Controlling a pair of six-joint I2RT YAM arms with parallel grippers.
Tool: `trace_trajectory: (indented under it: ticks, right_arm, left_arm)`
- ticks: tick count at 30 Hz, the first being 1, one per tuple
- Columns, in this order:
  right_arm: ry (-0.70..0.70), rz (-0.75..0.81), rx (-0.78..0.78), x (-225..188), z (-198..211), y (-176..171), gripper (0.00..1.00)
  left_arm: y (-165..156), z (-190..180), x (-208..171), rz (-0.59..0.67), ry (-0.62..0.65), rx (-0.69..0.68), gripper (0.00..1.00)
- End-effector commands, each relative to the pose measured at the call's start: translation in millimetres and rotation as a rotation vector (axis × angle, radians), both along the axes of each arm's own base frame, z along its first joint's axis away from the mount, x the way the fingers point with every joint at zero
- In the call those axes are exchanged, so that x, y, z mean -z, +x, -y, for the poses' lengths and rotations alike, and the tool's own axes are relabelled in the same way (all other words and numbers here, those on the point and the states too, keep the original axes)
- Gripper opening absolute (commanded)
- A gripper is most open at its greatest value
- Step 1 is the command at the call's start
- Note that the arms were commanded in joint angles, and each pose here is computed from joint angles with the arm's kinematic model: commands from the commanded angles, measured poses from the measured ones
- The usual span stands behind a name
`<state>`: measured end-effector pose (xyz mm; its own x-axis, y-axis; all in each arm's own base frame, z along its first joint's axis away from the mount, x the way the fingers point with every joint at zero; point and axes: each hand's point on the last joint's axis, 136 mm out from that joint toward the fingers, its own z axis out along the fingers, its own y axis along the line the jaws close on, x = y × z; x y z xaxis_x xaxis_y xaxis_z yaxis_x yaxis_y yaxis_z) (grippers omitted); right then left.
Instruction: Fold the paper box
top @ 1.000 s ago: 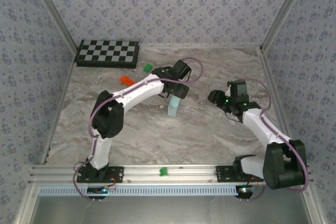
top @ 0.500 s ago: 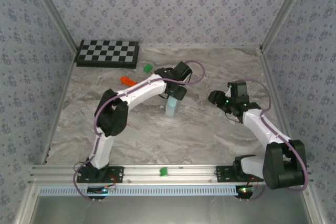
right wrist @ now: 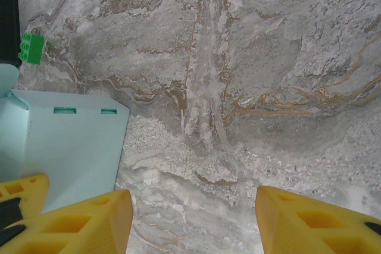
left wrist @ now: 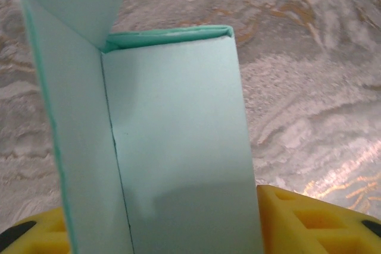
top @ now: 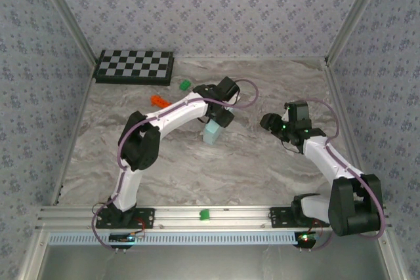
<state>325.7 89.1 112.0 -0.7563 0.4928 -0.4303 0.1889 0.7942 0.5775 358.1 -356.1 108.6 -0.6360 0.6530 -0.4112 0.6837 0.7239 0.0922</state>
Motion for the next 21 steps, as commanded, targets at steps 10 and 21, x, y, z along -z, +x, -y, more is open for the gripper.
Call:
trace_trajectory:
  ticks: [10, 21]
  right_arm:
    - [-0.009, -0.014, -0.006, 7, 2, -3, 0.58]
    - [-0.016, -0.028, 0.0, 11, 5, -6, 0.58]
  left_arm:
    - [-14, -4, -14, -0.005, -0.067, 0.394, 0.54]
    - [-34, -9, -10, 0.004, -0.041, 0.707, 0.54]
